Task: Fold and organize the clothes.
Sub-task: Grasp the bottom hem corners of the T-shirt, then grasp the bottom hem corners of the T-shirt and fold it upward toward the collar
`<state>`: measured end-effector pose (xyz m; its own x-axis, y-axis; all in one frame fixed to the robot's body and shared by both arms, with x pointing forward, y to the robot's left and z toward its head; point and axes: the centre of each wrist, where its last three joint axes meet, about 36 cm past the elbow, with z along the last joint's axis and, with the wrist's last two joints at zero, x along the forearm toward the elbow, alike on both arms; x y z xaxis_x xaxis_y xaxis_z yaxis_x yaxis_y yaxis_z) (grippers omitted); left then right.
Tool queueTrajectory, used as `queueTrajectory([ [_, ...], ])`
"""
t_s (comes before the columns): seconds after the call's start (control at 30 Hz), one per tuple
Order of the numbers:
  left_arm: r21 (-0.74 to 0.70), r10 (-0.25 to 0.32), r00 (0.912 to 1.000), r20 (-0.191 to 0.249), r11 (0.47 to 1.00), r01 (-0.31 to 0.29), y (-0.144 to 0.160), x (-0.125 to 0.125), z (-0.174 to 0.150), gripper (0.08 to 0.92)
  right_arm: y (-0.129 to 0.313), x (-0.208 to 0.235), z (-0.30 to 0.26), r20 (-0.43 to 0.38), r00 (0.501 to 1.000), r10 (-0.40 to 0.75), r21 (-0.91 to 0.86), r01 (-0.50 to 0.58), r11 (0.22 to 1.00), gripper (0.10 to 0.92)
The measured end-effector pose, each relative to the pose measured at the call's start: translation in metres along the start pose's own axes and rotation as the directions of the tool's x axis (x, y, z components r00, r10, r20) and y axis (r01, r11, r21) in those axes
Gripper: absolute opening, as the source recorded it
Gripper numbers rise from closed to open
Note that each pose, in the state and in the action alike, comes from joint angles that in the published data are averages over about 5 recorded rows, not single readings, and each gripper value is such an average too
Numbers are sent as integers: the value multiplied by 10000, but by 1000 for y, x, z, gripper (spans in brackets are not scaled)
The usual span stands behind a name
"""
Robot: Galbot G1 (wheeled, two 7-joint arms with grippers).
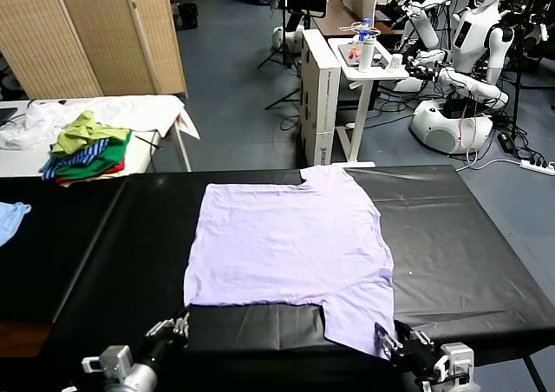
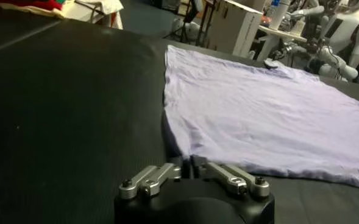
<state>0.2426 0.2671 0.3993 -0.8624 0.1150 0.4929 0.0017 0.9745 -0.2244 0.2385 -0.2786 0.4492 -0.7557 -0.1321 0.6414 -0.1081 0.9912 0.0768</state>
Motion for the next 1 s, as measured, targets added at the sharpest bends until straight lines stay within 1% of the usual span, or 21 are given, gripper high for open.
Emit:
queueTrajectory([
  [0.17,-76,-51,10000,-35,10000,51,-2,4,2,147,4,17,-4,-90,9999,148,105,-147,9998,140],
  [0.3,-157,-203,9998,-82,9997,201,-4,12,1,147,11,33,-4,-306,9995,105,175,-100,9998,140],
  [0.5,-394,-316,9993,-180,9987,309,-5,38,-4,147,15,49,0,-644,9979,59,124,-51,9999,140],
  [0.6,-463,-365,9992,-187,9983,356,-6,52,-6,147,15,52,-1,-605,9982,2,27,0,10000,140],
  [0.7,-527,-455,9988,-192,9976,445,-5,62,-8,147,13,52,-5,-169,9998,-118,-16,118,9999,140],
  [0.8,-586,-546,9984,-153,9968,536,-4,69,-9,147,10,50,-10,521,9979,-383,38,382,9993,140],
  [0.87,-593,-570,9984,-39,9966,567,-4,71,-11,147,8,46,-15,971,9935,-592,95,586,9982,140],
  [1.0,-327,-496,9982,344,9982,507,-6,70,-15,147,2,31,-28,1698,9818,-848,273,813,9963,140],
])
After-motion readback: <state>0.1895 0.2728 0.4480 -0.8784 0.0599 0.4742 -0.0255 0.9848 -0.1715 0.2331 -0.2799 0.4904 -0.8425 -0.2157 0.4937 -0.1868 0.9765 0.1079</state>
